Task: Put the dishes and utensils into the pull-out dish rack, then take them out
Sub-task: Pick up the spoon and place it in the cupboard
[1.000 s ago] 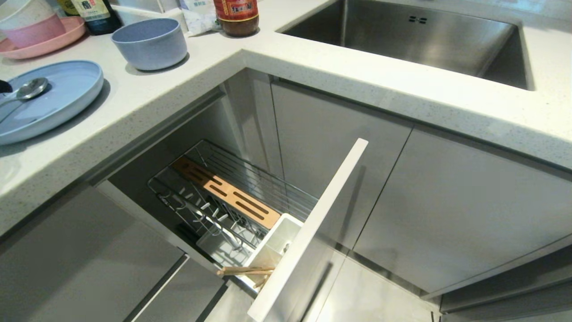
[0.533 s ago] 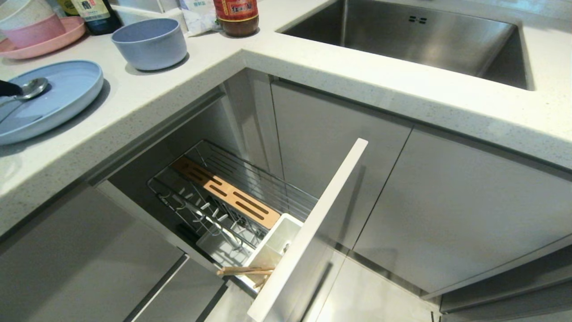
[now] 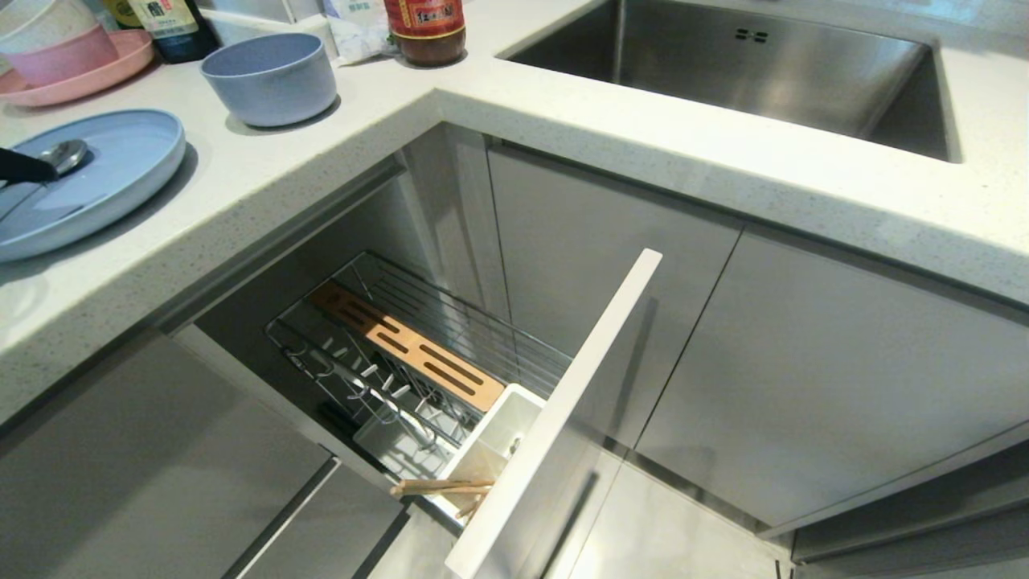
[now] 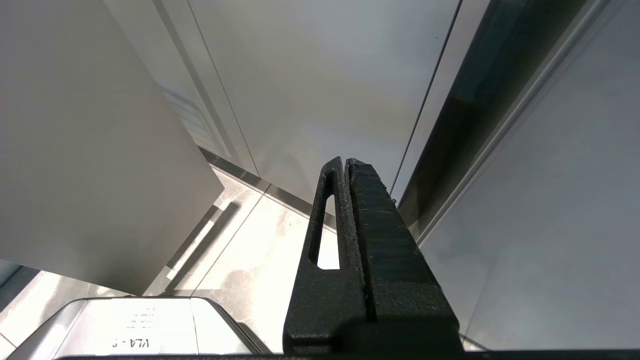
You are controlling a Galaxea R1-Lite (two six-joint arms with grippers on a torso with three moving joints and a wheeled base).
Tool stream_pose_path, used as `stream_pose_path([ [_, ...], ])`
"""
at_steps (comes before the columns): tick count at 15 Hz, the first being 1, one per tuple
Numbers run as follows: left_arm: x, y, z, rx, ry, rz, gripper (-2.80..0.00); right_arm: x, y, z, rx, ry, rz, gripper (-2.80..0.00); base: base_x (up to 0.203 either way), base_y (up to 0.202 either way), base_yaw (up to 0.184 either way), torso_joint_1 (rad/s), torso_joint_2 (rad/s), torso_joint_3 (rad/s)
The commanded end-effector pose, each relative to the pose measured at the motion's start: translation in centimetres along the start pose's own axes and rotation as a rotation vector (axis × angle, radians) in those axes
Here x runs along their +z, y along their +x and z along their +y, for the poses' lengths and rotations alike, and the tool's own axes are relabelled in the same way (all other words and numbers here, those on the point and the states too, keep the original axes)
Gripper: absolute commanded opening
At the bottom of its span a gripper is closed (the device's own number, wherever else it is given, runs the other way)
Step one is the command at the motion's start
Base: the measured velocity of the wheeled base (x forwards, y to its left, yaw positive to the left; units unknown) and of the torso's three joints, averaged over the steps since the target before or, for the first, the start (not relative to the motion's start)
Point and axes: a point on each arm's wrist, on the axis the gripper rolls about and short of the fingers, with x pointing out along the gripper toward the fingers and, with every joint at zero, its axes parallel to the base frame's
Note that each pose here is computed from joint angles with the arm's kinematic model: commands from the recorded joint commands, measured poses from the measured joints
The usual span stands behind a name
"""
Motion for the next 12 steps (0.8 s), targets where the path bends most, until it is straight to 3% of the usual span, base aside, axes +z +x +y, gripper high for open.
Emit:
stream_pose_path([
  [1, 0.2, 0.2, -0.5, -0.02, 0.017, -0.003, 0.0, 0.0, 0.0, 0.0, 0.0, 0.0, -0.002, -2.8, 0.0, 0.0, 0.0, 0.0, 0.0, 0.0],
  [7, 1.0, 1.9, -1.3, 0.077, 0.092, -0.014, 0.0, 0.0, 0.0, 0.0, 0.0, 0.0, -0.002, -2.8, 0.0, 0.0, 0.0, 0.0, 0.0, 0.0],
  [12, 1.0, 2.5, -1.6, 0.116, 0.101, 0.001, 0.0, 0.0, 0.0, 0.0, 0.0, 0.0, -0.003, -2.8, 0.0, 0.0, 0.0, 0.0, 0.0, 0.0],
])
